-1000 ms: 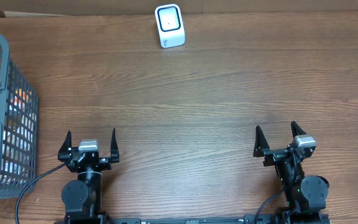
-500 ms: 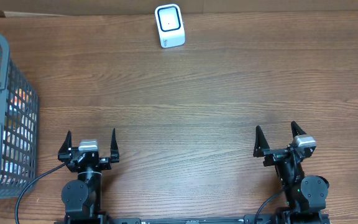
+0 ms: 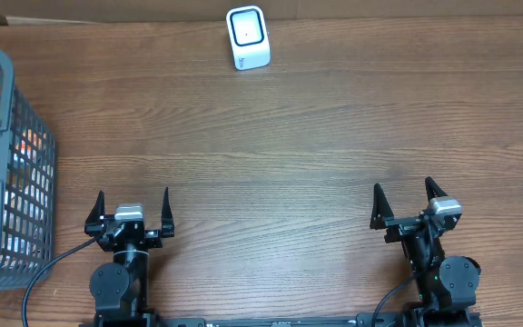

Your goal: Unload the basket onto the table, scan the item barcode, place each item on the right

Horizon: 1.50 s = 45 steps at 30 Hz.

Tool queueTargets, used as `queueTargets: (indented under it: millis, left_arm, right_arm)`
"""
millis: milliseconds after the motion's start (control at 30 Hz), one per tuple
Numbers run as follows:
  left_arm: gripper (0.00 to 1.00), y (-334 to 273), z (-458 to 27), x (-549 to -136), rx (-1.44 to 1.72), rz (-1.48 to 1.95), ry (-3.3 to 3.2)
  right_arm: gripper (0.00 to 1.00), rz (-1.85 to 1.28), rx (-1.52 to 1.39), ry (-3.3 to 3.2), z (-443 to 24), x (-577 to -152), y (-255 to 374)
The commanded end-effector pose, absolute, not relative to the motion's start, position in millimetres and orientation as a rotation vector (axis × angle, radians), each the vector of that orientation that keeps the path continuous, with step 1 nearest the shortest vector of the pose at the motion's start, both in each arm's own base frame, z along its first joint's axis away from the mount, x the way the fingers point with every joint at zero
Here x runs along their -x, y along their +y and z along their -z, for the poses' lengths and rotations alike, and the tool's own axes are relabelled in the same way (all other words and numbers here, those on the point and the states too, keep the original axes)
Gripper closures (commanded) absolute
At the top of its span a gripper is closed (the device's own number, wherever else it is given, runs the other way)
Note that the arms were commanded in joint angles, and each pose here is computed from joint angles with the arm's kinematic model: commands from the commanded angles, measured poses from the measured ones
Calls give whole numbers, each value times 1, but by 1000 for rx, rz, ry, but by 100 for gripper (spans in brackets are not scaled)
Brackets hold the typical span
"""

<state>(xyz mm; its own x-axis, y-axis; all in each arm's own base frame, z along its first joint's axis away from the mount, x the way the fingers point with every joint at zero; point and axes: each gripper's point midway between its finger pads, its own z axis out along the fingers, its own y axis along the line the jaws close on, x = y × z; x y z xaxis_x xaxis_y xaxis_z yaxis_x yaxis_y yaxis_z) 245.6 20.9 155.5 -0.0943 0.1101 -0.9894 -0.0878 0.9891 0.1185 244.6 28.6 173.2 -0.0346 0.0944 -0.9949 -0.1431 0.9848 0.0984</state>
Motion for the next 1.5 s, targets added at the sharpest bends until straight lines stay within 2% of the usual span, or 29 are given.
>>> queueTargets:
  millis: [0,1033,1467]
  left_arm:
    - [0,22,-157,-245,-29,-184,1647]
    - [0,10,-155,-246,-77,-130,1649]
    - [0,9,-159,-245,13,-36,1649]
  right_arm:
    - [0,-194,36,1591,-171,-245,28]
    - [0,-194,36,1591,-171,-245,28]
    - [0,-194,36,1591,-171,-245,28]
